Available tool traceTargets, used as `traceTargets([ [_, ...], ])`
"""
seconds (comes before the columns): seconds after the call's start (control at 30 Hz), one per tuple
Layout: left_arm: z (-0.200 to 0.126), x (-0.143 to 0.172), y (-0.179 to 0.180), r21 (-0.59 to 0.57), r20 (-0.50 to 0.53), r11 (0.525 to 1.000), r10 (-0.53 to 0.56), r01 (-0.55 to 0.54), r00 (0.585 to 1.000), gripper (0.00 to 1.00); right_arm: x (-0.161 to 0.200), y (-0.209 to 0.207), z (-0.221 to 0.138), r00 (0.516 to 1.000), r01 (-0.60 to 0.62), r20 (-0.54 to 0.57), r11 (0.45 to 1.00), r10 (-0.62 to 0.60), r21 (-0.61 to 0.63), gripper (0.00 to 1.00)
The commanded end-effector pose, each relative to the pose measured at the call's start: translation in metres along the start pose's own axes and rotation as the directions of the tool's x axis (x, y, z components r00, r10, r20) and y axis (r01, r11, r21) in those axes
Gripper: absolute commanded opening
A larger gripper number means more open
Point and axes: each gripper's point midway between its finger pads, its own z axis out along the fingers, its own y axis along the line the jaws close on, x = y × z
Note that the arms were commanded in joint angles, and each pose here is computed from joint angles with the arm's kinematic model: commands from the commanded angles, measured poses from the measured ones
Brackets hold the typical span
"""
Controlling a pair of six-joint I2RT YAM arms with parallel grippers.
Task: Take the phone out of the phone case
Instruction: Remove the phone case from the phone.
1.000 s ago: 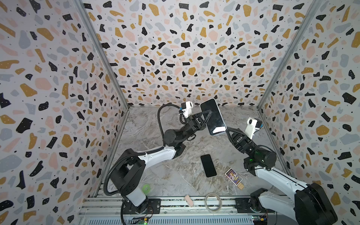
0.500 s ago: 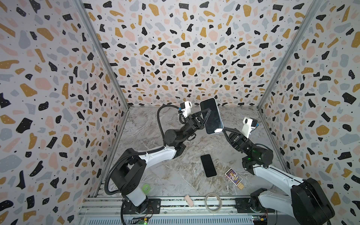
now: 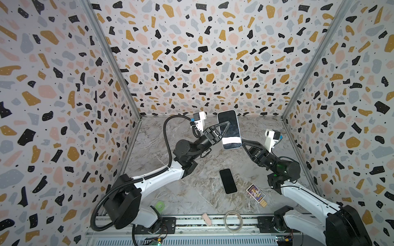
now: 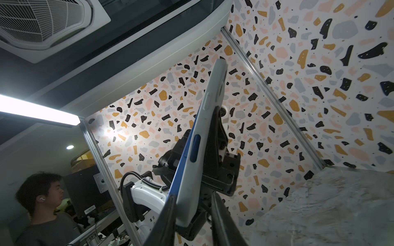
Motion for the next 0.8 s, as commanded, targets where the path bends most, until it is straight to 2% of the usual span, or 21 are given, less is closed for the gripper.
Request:
traceTargets([
  [0.0, -0.006, -0.003, 0.011, -0.064, 0.011, 0.994, 0.092, -0.091, 0.996, 0.00, 0.001, -0.021, 0.001, 1.000, 0.002, -0.027, 0.993, 0.001, 0.115, 0.43],
  [0.07, -0.009, -0.007, 0.015, -0.069, 0.024, 0.994, 0.086, -0.084, 0.996, 0.00, 0.001, -0.023, -0.003, 1.000, -0.006, -0.017, 0.992, 0.008, 0.129, 0.54],
  [0.17, -0.014, -0.011, 0.021, -0.093, 0.039, 0.992, 0.091, -0.087, 0.995, 0.00, -0.003, -0.027, -0.014, 1.000, -0.014, 0.008, 0.986, 0.013, 0.166, 0.65],
  [0.23, -0.016, -0.013, 0.023, -0.103, 0.047, 0.991, 0.092, -0.087, 0.995, 0.00, -0.004, -0.027, -0.019, 1.000, -0.014, 0.011, 0.980, 0.012, 0.196, 0.68],
  [0.4, -0.016, -0.013, 0.026, -0.113, 0.038, 0.991, 0.082, -0.077, 0.996, 0.00, 0.000, -0.019, -0.022, 0.999, -0.027, -0.019, 0.978, 0.031, 0.209, 0.70],
  [0.53, -0.015, -0.012, 0.024, -0.088, 0.039, 0.996, 0.028, -0.025, 0.999, 0.00, 0.005, -0.018, -0.027, 0.999, -0.036, -0.024, 0.977, 0.042, 0.212, 0.69],
  [0.77, -0.019, -0.010, 0.029, -0.100, 0.043, 0.994, -0.042, 0.046, 0.998, 0.00, 0.023, -0.020, -0.028, 0.993, -0.111, -0.030, 0.982, 0.117, 0.152, 0.60],
])
